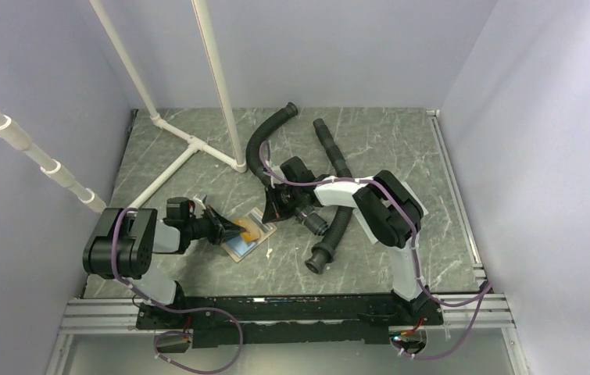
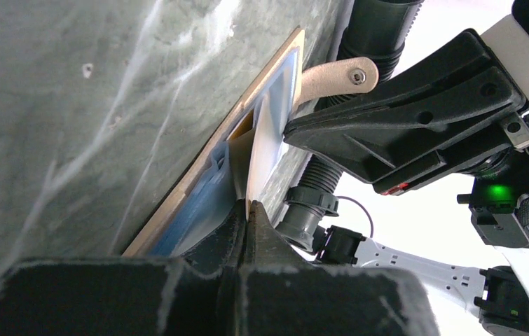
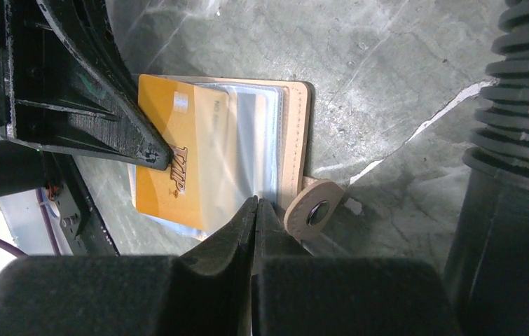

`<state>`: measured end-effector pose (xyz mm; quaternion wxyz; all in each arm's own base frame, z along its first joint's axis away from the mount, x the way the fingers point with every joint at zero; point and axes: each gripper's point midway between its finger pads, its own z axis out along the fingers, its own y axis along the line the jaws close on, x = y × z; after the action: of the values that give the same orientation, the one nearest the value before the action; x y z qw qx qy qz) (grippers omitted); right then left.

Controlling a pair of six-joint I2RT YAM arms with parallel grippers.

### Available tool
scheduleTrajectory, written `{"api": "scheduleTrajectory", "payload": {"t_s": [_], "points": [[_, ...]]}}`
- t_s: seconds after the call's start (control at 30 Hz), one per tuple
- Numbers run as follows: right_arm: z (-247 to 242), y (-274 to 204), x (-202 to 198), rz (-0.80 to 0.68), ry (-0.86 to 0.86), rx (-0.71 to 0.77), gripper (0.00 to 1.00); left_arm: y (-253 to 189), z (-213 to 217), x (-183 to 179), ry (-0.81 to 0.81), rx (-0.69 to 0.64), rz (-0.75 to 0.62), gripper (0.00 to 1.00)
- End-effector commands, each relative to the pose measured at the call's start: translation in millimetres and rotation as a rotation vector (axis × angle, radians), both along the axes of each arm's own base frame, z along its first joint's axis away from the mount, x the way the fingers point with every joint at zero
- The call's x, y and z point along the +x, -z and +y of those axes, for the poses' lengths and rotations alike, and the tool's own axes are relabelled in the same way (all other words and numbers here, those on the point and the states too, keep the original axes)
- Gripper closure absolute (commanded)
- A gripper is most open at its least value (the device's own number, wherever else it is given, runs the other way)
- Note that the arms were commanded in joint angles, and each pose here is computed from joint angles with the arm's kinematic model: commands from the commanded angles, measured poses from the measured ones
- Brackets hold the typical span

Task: Put the credit cards into the card holder
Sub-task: Insert the credit card into the card holder.

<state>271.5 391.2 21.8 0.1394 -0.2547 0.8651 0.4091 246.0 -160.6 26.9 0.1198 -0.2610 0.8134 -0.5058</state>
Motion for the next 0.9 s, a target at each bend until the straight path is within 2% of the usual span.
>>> {"api": "scheduleTrajectory", "payload": {"t_s": [0.0, 0.2, 0.4, 0.47, 0.63, 0.87], "points": [[-17, 45, -19, 0.067, 0.000, -0.119, 0.99, 2, 13, 20, -0.111, 0.067, -0.057, 1.00], [-18, 43, -22, 0.081, 0.013, -0.114, 0.95, 2, 13, 18, -0.120, 0.065, -0.074, 1.00], [-20, 40, -24, 0.084, 0.016, -0.113, 0.93, 10, 19, -1, -0.088, 0.159, -0.017, 0.75], [-21, 42, -24, 0.084, 0.013, -0.118, 0.93, 6, 20, -3, -0.089, 0.173, -0.022, 0.70], [-17, 41, -26, 0.085, 0.004, -0.115, 0.94, -1, 21, -1, -0.089, 0.181, -0.029, 0.75], [-13, 43, -30, 0.079, -0.008, -0.129, 0.95, 5, 15, 5, -0.099, 0.117, -0.017, 0.91]]}}
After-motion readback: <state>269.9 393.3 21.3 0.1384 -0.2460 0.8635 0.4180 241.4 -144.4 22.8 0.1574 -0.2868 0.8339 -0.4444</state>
